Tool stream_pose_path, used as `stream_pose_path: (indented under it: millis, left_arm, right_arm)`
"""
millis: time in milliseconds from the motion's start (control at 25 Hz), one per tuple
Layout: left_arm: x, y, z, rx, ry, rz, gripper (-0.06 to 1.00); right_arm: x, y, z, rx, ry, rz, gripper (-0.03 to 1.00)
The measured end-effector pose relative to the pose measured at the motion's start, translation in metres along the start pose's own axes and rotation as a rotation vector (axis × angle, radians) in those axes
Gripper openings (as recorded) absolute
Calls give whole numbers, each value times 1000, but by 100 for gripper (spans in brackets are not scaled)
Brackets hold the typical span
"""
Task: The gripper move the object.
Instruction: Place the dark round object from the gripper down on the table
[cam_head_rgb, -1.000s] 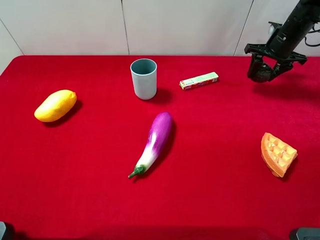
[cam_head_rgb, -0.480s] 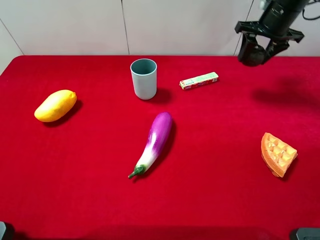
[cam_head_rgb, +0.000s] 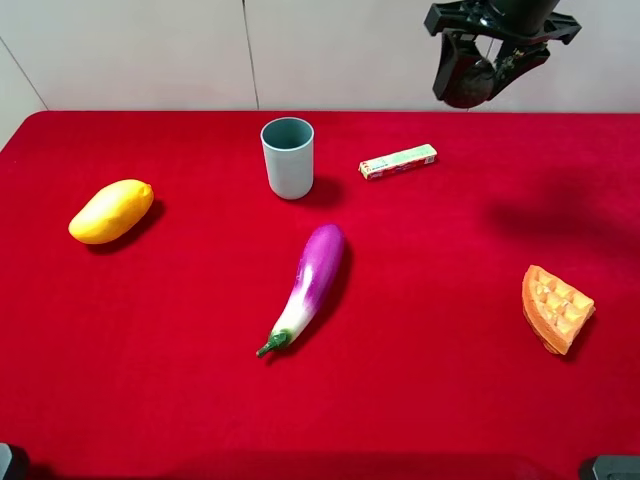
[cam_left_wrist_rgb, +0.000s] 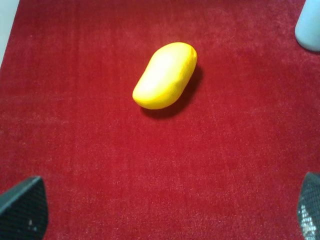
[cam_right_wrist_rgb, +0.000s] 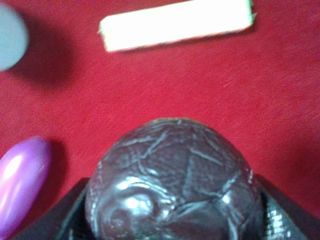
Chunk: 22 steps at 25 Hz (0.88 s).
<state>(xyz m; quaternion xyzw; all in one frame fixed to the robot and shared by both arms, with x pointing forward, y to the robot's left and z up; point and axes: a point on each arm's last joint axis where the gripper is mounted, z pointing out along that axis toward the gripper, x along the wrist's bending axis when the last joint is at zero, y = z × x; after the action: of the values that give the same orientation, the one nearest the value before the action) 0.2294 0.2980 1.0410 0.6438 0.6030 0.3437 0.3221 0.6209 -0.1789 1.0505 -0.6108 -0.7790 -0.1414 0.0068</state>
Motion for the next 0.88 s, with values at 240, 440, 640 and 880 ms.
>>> stream_pose_path:
  millis: [240, 440, 640, 880]
  left_arm:
    - [0, 0, 0, 0, 0, 0, 99]
    - [0, 0, 0, 0, 0, 0, 99]
    - [0, 0, 0, 0, 0, 0, 99]
    - [0, 0, 0, 0, 0, 0, 99]
  right_arm:
    - [47, -36, -9, 38, 24, -118, 44]
    - [83, -64, -11, 74, 44, -207, 44]
    - [119, -90, 1, 139, 58, -299, 44]
    - [139, -109, 17, 149, 56, -343, 44]
